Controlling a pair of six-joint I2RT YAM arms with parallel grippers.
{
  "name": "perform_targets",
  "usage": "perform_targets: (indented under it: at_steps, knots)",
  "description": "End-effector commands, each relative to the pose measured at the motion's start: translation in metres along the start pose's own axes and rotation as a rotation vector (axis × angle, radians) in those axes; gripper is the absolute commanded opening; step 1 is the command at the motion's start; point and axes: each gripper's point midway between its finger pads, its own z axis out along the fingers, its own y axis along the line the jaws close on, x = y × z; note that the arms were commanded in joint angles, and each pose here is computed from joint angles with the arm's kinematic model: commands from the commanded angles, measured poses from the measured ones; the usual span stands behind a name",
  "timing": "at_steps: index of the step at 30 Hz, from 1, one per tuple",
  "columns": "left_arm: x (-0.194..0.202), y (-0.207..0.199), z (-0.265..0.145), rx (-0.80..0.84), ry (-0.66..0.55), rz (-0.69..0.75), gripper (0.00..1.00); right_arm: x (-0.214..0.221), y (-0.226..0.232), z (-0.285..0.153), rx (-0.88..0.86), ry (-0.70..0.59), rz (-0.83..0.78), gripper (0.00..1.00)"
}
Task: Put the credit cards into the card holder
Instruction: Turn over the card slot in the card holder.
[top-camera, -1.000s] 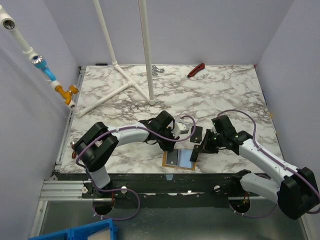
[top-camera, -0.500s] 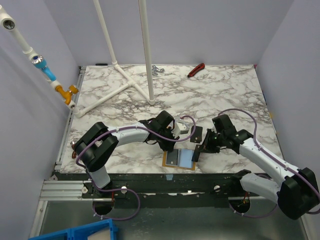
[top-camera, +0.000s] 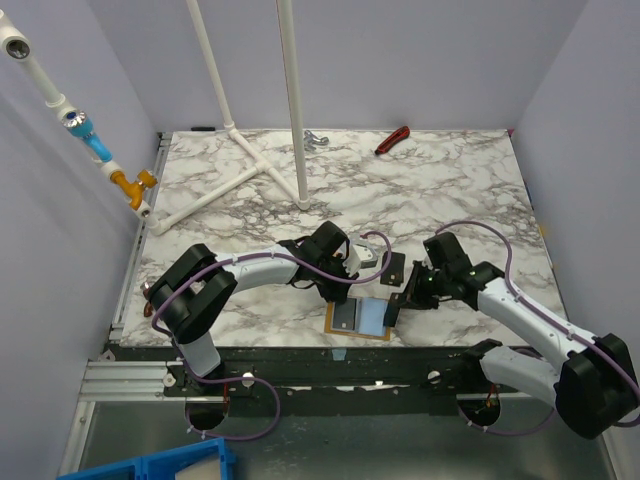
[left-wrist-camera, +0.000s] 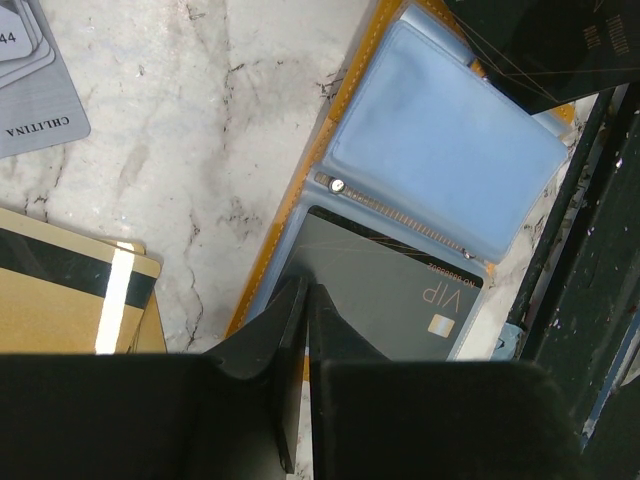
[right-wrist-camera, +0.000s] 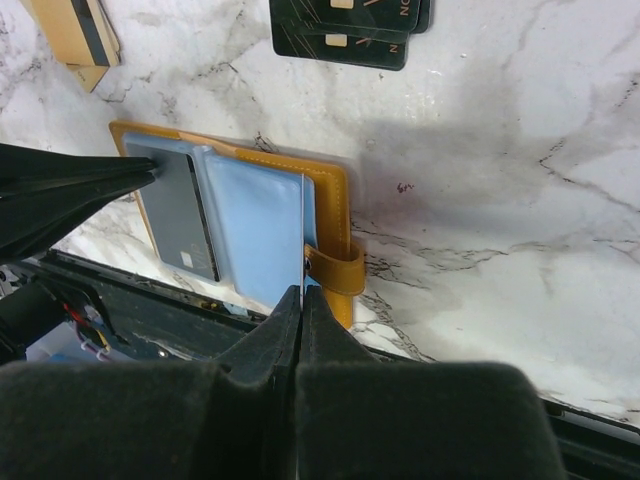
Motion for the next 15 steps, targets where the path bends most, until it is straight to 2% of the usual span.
perform_targets:
  at_steps: [1, 15]
  knots:
    - [0.002, -0.007, -0.004, 0.021, 0.001, 0.017, 0.06, 0.004, 0.004, 0.003, -0.033, 0.007, 0.007, 0.01]
    - [0.002, -0.007, -0.005, 0.024, 0.000, 0.022, 0.06, 0.001, 0.020, -0.006, -0.099, -0.003, 0.008, 0.01]
